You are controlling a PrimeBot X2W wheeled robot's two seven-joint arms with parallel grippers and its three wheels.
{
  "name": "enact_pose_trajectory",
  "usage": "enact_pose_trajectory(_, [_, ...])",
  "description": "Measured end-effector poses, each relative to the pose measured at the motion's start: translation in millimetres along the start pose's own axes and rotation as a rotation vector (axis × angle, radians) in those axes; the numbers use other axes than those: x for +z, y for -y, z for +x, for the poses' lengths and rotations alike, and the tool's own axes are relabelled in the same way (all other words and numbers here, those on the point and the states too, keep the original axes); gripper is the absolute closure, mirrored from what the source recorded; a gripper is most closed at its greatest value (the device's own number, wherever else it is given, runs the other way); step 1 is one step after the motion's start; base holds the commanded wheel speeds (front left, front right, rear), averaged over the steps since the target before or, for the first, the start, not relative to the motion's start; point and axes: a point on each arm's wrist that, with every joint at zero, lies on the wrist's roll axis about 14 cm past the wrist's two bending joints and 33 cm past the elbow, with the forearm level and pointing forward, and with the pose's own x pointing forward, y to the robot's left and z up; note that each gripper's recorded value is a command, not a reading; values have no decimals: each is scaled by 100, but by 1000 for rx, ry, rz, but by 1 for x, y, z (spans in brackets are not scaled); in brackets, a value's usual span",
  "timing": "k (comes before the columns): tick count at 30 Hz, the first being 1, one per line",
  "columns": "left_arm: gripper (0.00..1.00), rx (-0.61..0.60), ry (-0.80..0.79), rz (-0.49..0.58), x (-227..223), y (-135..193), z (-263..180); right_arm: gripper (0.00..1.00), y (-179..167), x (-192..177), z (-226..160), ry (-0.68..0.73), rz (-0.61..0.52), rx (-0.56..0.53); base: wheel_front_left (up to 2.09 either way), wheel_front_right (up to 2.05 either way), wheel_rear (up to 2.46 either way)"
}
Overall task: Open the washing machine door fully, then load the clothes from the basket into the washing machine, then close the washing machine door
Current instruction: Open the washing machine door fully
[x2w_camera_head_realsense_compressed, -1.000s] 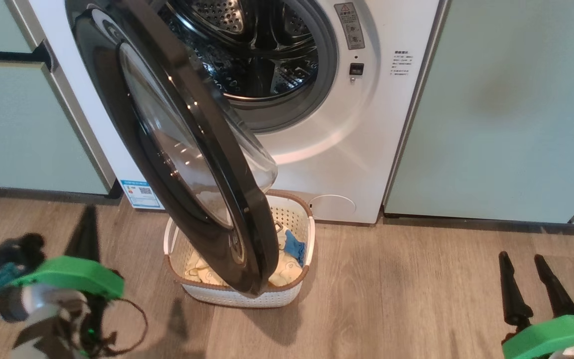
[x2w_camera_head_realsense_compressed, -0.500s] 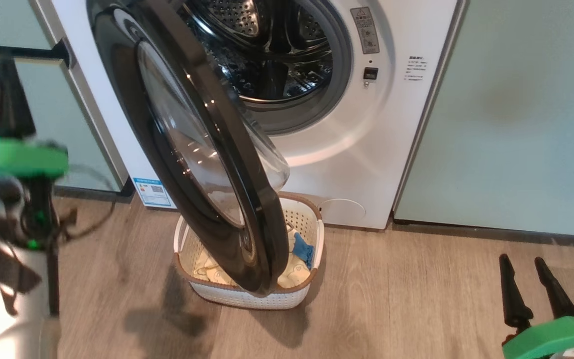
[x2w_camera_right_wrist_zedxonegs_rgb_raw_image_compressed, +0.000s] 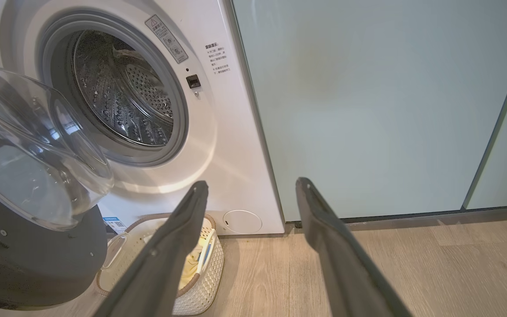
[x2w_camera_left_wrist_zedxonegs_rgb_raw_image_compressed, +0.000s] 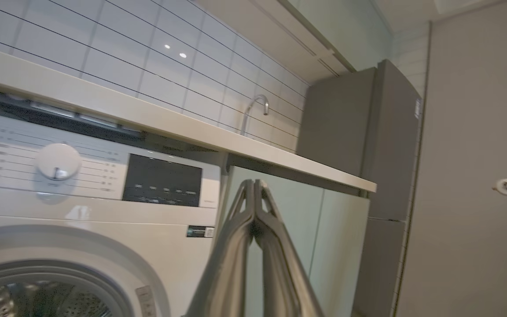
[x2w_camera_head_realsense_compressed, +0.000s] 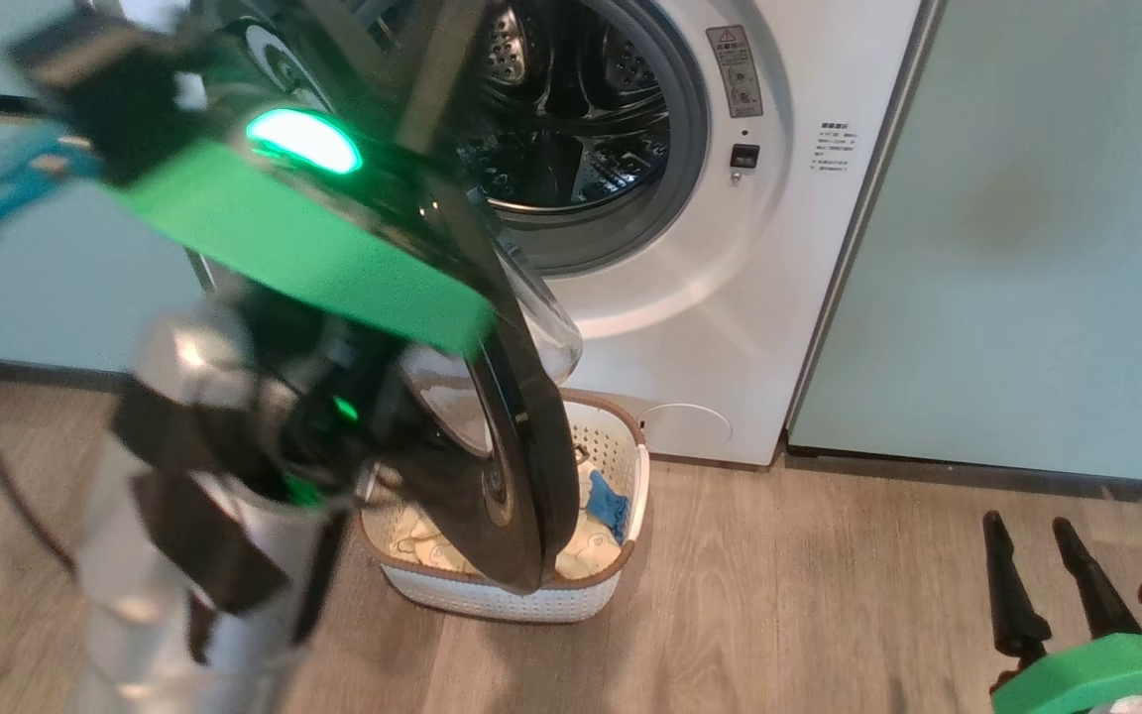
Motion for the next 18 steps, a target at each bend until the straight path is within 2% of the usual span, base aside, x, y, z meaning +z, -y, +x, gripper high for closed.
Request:
enact_pose_trajectory(5, [100,-197,-130,-32,-35,68,-2,0,0,-1,-2,-3,0,0,0,0,0])
enact_pose_trajectory(8, [100,-257,-251,-72,-71,93,-20,0,0,-1,-2,-4,1,-2,0,0,0])
enact_pose_trajectory(13, [100,-256,-380,-99,-112,103,-48,0,1,-3,-2,-9,3,-3,0,0,0])
enact_pose_trajectory(18, [100,-246,-481,-63,-147,103,-72,0,1,-4,-2,-13,3,-5,0,0,0])
